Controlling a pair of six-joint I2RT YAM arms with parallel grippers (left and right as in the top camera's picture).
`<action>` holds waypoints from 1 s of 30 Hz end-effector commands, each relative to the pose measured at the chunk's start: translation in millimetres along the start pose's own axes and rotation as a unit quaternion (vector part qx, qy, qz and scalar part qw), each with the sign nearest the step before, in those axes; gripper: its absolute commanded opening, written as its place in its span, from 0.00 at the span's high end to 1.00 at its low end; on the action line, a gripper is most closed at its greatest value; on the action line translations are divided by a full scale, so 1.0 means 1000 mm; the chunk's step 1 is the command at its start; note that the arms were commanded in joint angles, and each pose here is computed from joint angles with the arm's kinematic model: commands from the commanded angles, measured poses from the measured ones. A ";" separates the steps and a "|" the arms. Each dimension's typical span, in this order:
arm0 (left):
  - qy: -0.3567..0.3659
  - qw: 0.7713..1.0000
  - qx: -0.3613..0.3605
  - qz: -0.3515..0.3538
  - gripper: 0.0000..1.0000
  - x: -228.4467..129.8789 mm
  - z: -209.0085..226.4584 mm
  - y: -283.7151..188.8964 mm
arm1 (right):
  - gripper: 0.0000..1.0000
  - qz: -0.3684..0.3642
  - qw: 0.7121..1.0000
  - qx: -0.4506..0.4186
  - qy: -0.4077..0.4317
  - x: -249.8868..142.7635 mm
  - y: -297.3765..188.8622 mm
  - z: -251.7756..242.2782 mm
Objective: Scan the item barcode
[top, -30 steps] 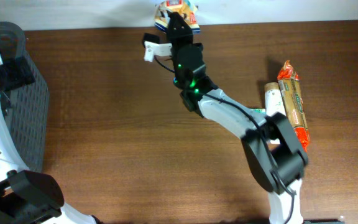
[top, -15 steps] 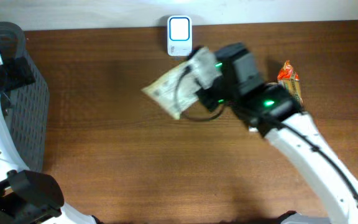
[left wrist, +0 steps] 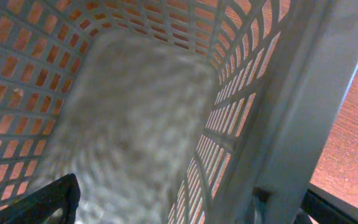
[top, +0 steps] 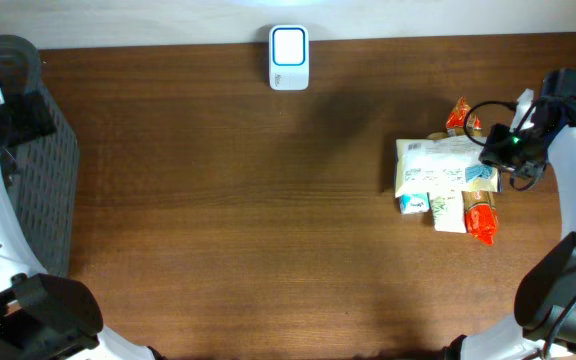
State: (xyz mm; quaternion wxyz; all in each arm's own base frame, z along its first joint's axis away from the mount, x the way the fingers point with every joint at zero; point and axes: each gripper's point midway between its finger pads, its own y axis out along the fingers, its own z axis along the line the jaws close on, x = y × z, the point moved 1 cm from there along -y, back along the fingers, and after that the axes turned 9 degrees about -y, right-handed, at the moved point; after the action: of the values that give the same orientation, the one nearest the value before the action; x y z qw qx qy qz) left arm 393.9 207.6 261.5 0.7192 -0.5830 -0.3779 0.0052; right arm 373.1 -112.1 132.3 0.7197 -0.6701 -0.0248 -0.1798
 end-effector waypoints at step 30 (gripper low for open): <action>-0.005 1.000 -0.002 0.002 0.01 -0.001 0.002 0.001 | 0.01 -0.429 0.861 0.069 -0.265 -0.114 -0.282 0.122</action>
State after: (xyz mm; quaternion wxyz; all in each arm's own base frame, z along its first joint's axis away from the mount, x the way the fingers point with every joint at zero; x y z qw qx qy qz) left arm 393.8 207.6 261.5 0.7193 -0.5828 -0.3779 0.0052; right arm 210.1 20.8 401.9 0.6283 -0.5568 -0.4669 -0.2780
